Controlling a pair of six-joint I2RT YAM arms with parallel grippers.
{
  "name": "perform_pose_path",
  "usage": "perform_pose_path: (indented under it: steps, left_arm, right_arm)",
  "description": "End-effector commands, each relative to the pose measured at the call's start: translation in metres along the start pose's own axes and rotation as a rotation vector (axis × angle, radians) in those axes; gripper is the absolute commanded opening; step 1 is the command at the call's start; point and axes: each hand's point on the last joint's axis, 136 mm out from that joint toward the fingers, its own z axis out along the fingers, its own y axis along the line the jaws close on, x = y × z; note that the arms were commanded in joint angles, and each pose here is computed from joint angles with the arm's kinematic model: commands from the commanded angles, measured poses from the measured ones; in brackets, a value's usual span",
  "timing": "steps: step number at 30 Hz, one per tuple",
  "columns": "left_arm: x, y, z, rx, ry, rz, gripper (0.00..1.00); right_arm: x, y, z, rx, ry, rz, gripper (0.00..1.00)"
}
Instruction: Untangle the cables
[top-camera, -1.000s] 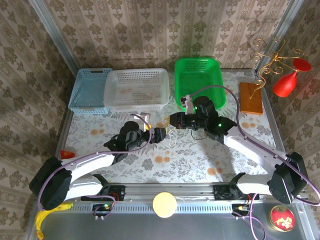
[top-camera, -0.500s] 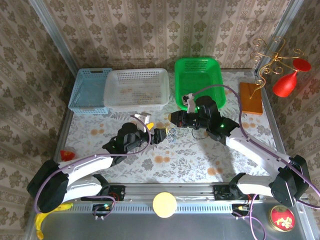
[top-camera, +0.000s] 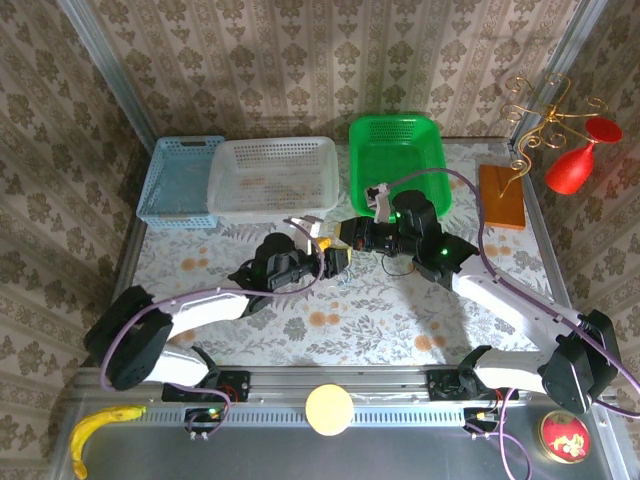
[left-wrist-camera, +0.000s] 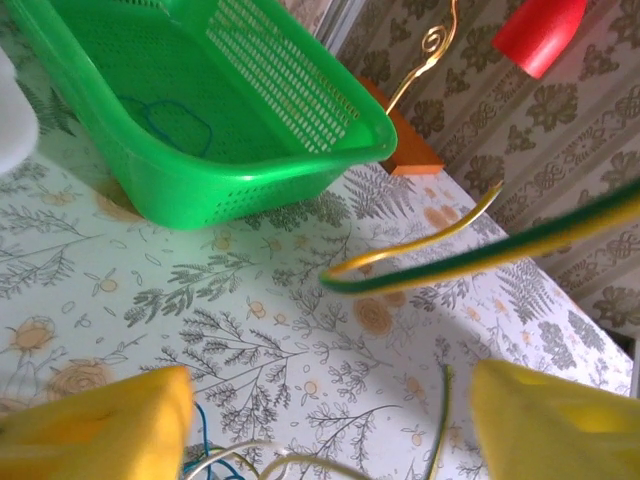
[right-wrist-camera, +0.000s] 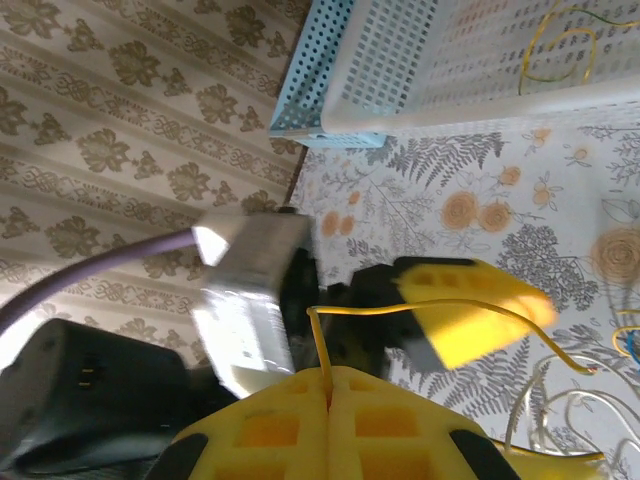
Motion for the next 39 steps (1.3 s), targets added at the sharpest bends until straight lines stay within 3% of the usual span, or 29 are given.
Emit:
perform_pose_path:
  steps: [1, 5, 8, 15, 18, 22, 27, 33, 39]
  left_arm:
    - [-0.012, -0.013, 0.011, 0.067, -0.044, 0.012, 0.58]
    - [0.001, -0.005, 0.016, 0.052, -0.019, 0.000, 0.27]
    - [0.013, 0.002, 0.014, 0.032, 0.002, -0.012, 0.12]
    - [0.033, 0.015, 0.000, -0.010, 0.023, -0.037, 0.13]
    - [0.030, 0.014, -0.006, -0.015, 0.016, -0.035, 0.22]
    - [0.013, 0.012, -0.017, -0.032, -0.018, -0.029, 0.45]
    - [-0.023, 0.017, -0.039, -0.078, -0.092, -0.077, 0.72]
    - [-0.077, 0.025, -0.074, -0.106, -0.194, -0.166, 0.95]
    - [-0.121, 0.033, -0.108, -0.141, -0.245, -0.190, 1.00]
  right_arm:
    - [-0.022, 0.035, -0.014, -0.099, -0.059, -0.010, 0.00]
    - [-0.034, 0.051, -0.025, -0.131, -0.090, -0.016, 0.00]
    - [-0.047, 0.060, -0.036, -0.148, -0.127, -0.023, 0.00]
    - [-0.077, 0.064, -0.055, -0.146, -0.212, -0.030, 0.00]
    - [-0.083, 0.057, -0.056, -0.131, -0.222, -0.026, 0.00]
    - [-0.084, 0.044, -0.055, -0.100, -0.222, -0.025, 0.00]
    - [-0.081, 0.029, -0.054, -0.062, -0.216, -0.024, 0.00]
    - [-0.078, 0.015, -0.052, -0.020, -0.209, -0.032, 0.00]
    - [-0.082, -0.003, -0.049, 0.078, -0.213, -0.081, 0.00]
